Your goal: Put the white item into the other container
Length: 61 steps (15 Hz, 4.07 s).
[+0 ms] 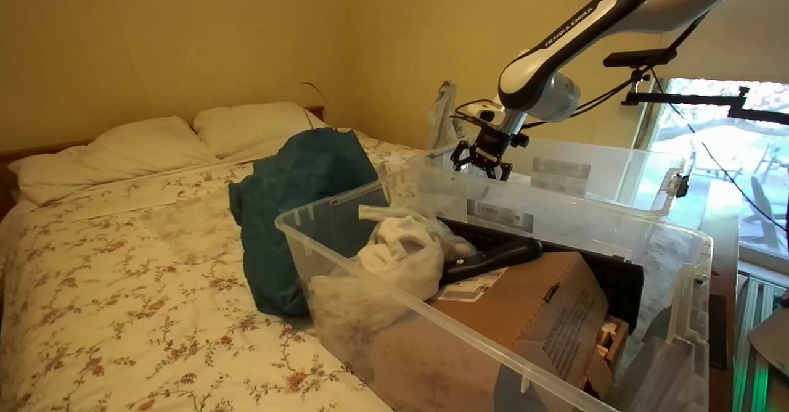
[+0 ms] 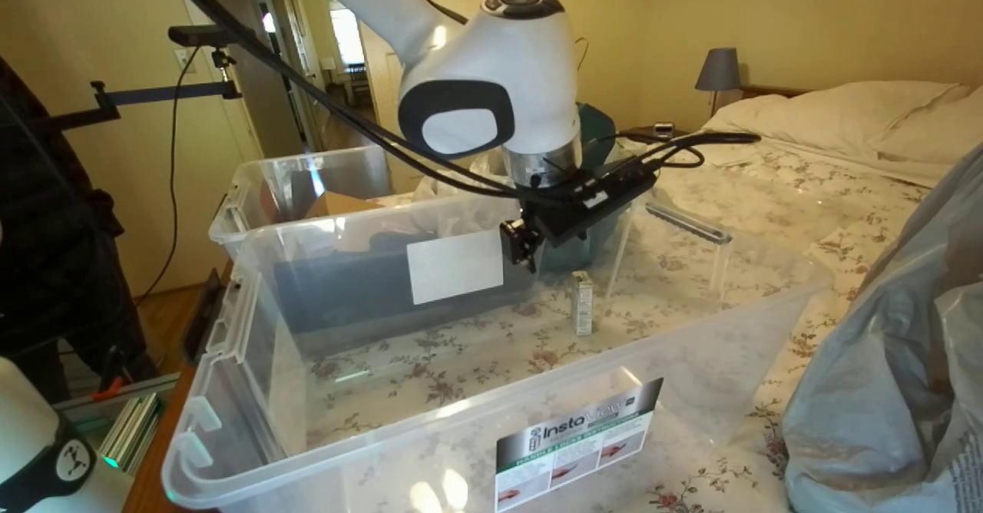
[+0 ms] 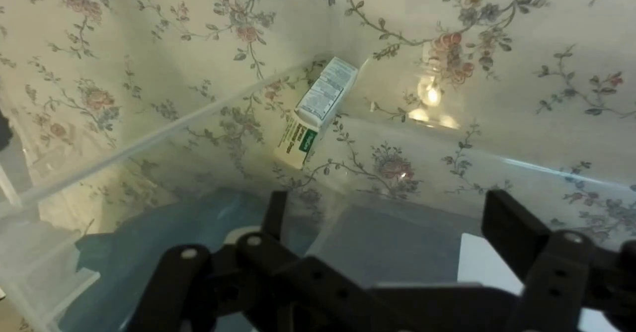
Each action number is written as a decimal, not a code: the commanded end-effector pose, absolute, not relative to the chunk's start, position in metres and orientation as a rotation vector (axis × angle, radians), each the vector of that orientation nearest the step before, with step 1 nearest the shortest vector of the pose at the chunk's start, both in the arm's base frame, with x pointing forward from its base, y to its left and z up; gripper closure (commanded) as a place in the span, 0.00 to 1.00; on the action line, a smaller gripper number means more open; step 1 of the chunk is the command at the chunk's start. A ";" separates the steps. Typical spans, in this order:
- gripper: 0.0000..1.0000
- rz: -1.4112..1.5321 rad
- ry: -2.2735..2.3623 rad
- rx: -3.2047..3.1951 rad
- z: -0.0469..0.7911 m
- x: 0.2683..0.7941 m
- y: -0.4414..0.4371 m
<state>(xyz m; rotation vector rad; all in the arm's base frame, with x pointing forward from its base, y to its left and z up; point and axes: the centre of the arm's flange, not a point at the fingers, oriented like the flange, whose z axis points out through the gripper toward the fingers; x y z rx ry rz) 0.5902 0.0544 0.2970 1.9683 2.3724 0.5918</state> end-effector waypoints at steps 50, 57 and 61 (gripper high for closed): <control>0.96 0.711 2.016 2.066 0.469 0.506 0.112; 0.96 1.039 2.249 1.856 0.503 0.375 0.175; 0.96 1.243 2.432 1.755 0.461 0.298 0.205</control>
